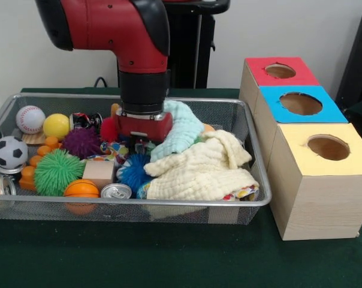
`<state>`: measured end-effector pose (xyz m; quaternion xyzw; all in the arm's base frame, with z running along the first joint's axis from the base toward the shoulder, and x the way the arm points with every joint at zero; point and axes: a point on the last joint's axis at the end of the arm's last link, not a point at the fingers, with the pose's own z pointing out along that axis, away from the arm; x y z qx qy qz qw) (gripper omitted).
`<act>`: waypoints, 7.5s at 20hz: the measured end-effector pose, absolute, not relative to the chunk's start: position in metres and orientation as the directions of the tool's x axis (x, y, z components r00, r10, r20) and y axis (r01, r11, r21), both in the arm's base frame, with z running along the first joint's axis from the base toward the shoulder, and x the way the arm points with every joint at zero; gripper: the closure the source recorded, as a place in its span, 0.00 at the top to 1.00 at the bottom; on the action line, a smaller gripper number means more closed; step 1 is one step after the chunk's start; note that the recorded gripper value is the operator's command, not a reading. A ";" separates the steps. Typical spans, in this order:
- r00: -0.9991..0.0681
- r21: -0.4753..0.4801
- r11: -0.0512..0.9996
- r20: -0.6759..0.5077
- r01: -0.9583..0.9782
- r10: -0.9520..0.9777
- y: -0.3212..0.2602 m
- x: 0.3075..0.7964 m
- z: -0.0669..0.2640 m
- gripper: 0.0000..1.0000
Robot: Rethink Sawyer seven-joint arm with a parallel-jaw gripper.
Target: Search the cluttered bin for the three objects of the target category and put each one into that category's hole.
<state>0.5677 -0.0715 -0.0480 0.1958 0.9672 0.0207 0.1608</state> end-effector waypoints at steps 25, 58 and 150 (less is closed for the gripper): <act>-0.778 -0.273 0.879 -0.609 0.390 0.155 -0.072 0.567 -0.052 1.00; -0.762 -0.150 0.832 -0.512 0.533 0.396 -0.250 0.616 -0.041 1.00; -0.850 -0.144 0.838 -0.044 0.526 0.525 -0.111 0.586 -0.061 1.00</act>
